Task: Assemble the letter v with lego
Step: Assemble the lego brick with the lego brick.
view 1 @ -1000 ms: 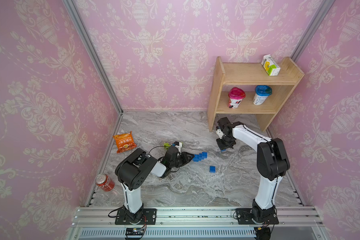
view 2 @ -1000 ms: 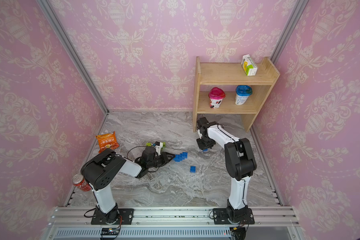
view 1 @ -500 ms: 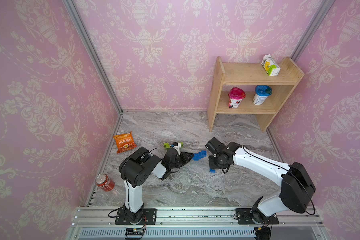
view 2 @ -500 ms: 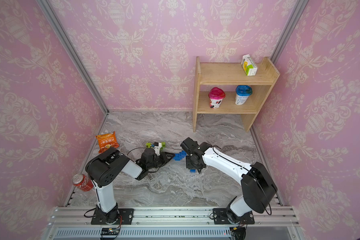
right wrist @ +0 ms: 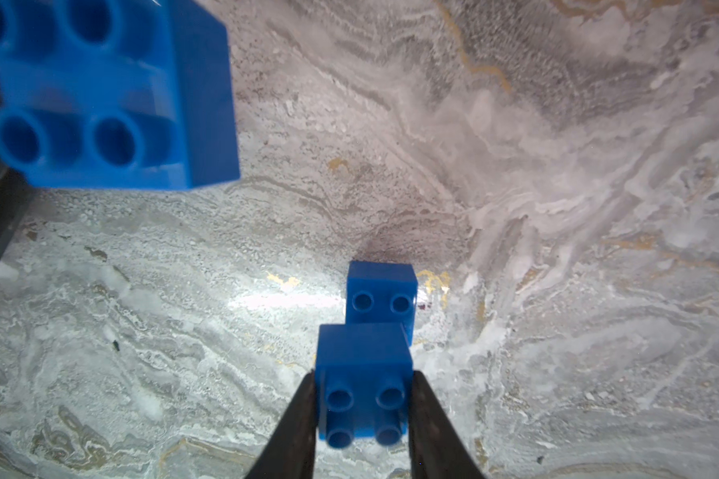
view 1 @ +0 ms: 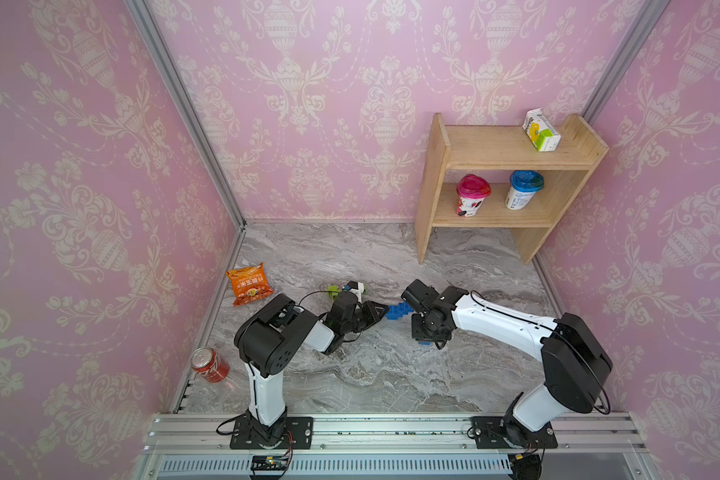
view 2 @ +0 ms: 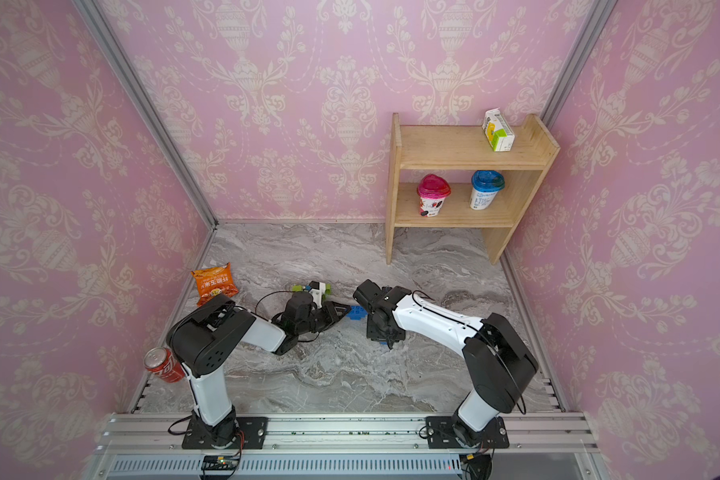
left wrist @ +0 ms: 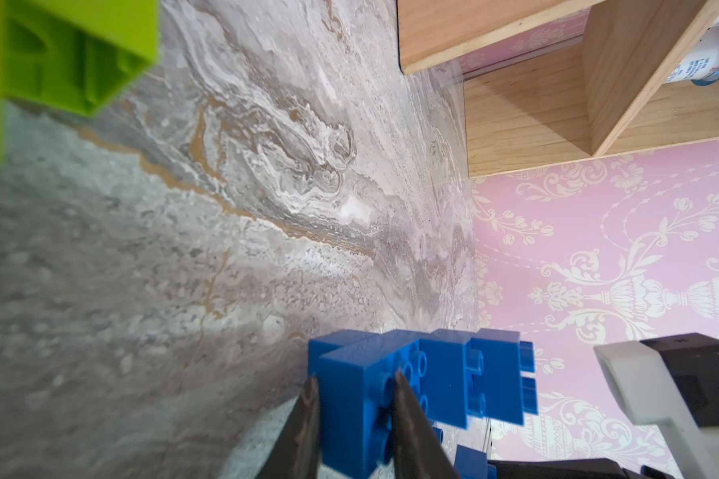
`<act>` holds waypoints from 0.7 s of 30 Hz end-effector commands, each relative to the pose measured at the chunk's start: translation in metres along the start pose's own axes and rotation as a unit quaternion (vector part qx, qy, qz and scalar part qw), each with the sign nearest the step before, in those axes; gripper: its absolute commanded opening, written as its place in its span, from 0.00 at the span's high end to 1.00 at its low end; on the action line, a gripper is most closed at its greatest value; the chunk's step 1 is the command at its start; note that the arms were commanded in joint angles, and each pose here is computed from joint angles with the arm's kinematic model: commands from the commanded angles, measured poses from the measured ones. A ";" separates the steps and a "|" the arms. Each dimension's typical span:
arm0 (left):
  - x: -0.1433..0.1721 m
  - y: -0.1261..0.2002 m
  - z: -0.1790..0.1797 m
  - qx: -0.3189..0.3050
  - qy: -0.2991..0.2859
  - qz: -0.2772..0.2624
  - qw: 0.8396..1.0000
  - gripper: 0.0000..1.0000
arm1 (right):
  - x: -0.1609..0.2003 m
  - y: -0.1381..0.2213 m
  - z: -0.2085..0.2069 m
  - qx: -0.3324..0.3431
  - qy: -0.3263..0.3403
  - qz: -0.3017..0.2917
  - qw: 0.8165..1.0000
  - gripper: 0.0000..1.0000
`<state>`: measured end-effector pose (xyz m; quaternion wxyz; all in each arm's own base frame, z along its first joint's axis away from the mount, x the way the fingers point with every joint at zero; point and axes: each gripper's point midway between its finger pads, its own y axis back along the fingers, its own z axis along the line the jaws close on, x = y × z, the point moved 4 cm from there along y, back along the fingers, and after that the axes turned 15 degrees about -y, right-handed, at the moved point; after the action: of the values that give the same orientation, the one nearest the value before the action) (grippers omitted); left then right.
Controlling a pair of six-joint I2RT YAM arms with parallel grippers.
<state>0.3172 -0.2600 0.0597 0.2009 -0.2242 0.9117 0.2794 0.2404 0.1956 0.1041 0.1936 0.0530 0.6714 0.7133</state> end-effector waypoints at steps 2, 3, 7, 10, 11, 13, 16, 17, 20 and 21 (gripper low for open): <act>0.012 0.001 0.025 -0.060 0.003 0.028 0.998 0.82 | -0.005 0.001 0.008 -0.001 -0.006 -0.008 1.000 1.00; 0.012 0.000 0.025 -0.060 0.004 0.029 0.998 0.81 | -0.005 0.001 0.008 0.000 -0.005 -0.008 1.000 1.00; 0.012 0.000 0.025 -0.060 0.005 0.029 0.998 0.81 | -0.005 -0.001 0.009 0.006 -0.001 -0.005 1.000 1.00; 0.011 0.001 0.026 -0.061 0.006 0.029 0.998 0.81 | -0.005 -0.004 0.011 0.010 0.002 -0.003 1.000 1.00; 0.011 0.001 0.026 -0.061 0.006 0.029 0.998 0.82 | -0.005 -0.004 0.012 0.011 0.004 -0.002 1.000 1.00; 0.011 0.001 0.026 -0.061 0.006 0.030 0.998 0.81 | -0.004 -0.006 0.013 0.016 0.009 0.001 1.000 1.00; 0.011 0.001 0.026 -0.061 0.006 0.029 0.998 0.81 | -0.002 -0.013 0.008 0.035 0.012 0.008 0.999 1.00; 0.011 0.001 0.027 -0.061 0.006 0.029 0.998 0.81 | -0.001 -0.014 0.008 0.039 0.012 0.011 0.999 1.00; 0.010 0.002 0.027 -0.059 0.007 0.027 0.998 0.82 | 0.000 -0.018 0.007 0.045 0.013 0.014 0.999 1.00; 0.011 0.003 0.027 -0.060 0.007 0.027 0.998 0.82 | 0.000 -0.019 0.007 0.047 0.012 0.013 0.999 1.00</act>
<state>0.3191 -0.2608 0.0599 0.2004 -0.2223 0.9114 0.2824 0.2507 0.2051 0.0921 0.1841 0.0573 0.6873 0.7003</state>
